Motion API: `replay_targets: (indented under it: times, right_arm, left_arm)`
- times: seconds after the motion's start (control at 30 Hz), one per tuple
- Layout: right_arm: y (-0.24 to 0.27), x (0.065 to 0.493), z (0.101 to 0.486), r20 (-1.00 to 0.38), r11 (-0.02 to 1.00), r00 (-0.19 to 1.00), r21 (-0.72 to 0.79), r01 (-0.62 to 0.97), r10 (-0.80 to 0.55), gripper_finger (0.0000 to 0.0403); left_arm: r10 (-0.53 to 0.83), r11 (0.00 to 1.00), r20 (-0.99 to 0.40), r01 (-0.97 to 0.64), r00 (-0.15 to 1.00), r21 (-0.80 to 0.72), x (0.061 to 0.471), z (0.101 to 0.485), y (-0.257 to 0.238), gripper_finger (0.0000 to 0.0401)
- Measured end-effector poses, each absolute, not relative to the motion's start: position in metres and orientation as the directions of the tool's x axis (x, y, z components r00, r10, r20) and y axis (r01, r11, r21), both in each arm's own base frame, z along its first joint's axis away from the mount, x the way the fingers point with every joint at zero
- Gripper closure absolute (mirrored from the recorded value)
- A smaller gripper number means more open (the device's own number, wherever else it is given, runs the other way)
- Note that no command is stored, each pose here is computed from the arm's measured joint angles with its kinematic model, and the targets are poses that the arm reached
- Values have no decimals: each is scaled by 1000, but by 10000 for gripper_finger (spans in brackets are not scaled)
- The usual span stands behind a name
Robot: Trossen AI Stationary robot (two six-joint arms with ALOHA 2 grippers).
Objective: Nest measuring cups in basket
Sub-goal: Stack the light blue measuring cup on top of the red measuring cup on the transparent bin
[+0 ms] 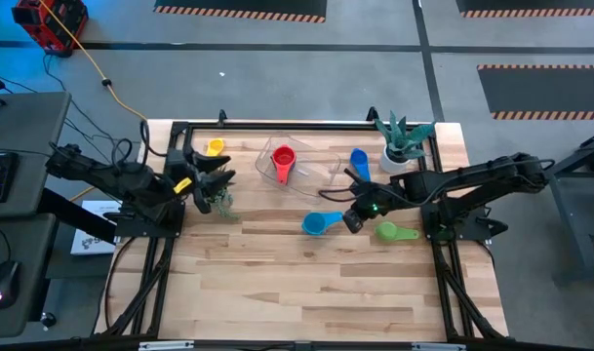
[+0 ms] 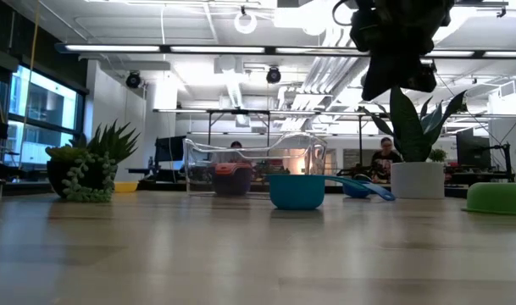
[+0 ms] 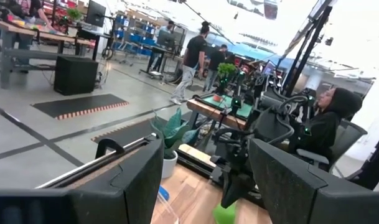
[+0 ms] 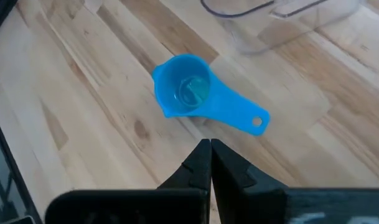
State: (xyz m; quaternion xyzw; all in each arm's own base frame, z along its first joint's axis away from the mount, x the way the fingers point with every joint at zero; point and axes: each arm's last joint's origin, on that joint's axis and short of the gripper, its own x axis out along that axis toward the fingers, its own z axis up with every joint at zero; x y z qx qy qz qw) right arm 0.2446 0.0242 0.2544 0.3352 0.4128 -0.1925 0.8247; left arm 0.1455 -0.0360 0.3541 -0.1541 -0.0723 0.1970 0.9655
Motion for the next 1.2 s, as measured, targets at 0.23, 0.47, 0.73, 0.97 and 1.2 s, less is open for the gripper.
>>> replay_targets:
  times: [0.23,0.47,0.73,0.97,1.2]
  right_arm:
    - [22,241,252,-834,671,549,374,640,-58,397]
    - [33,223,243,-921,561,383,282,778,-69,323]
    - [75,221,247,-890,285,451,449,847,61,235]
    - [118,257,227,-743,-131,665,668,733,-73,218]
    - [123,316,168,-642,-362,738,751,553,-206,218]
  left_arm:
    - [419,862,58,-377,906,-338,152,350,-38,172]
    - [428,867,51,-394,902,-305,154,349,-39,172]
    - [413,889,52,-390,909,-238,154,349,-39,172]
    - [355,921,60,-338,933,-192,153,350,-40,172]
    - [355,924,61,-340,933,-174,153,350,-40,172]
